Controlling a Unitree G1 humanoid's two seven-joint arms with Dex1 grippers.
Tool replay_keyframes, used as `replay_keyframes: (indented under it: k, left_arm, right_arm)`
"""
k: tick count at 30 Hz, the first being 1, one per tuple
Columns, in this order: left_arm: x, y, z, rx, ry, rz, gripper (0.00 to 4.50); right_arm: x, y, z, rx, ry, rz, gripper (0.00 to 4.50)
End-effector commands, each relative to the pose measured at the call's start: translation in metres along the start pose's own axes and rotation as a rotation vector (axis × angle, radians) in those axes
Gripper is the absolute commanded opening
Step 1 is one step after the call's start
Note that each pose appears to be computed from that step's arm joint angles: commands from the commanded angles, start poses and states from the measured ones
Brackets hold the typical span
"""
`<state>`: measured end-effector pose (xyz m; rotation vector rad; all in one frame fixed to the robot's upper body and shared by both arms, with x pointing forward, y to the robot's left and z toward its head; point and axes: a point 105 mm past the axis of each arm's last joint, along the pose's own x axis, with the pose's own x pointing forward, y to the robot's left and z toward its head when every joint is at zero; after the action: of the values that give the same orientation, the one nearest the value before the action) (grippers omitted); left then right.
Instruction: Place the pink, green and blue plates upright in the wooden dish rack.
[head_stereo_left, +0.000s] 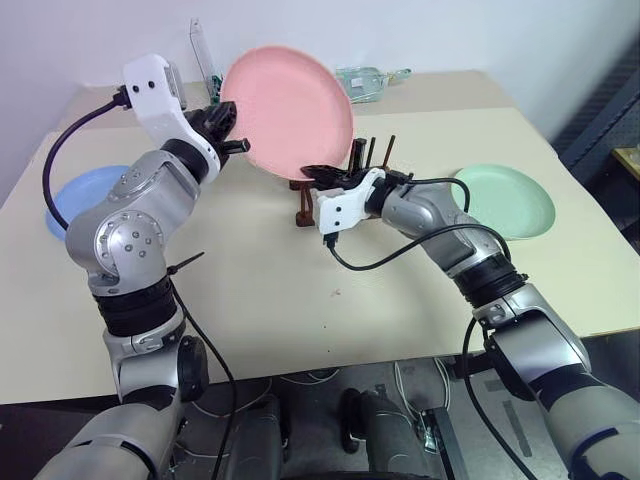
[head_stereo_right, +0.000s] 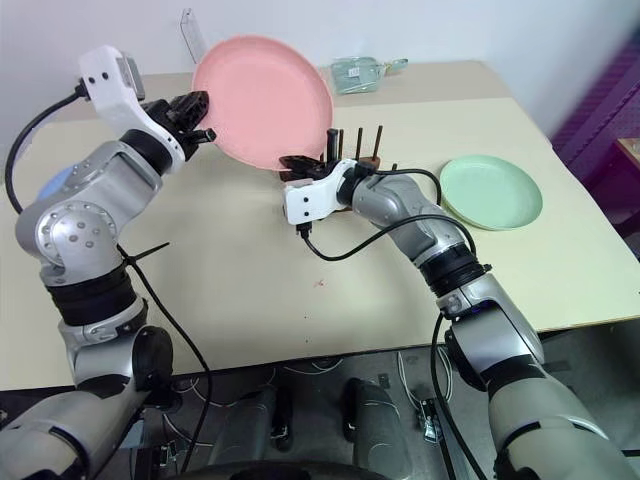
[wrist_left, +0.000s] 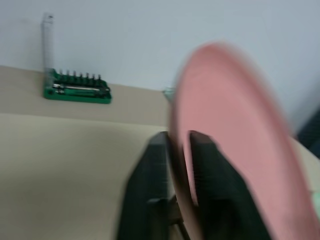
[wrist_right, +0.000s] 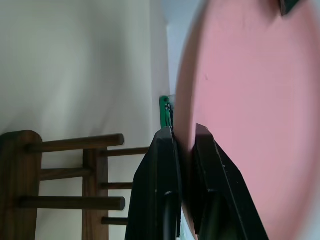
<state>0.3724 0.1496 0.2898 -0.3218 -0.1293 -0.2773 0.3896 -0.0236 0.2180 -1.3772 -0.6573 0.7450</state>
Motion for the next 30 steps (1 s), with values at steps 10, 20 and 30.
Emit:
replay_keyframes:
  k: [10,20,30]
  left_arm:
    - [-0.023,0.061,0.059,0.237,-0.246,0.172,4.13]
    - [-0.066,0.032,-0.071,0.421,0.217,-0.373,4.13]
    - [-0.088,0.006,-0.116,0.409,0.376,-0.573,4.13]
  right_arm:
    - [-0.052,-0.062,-0.012,0.325,-0.039,-0.24,0.0]
    - [-0.097,-0.103,-0.007,1.268,-0.312,-0.328,0.0]
    - [-0.101,-0.104,-0.044,1.469,-0.245,-0.386,0.0]
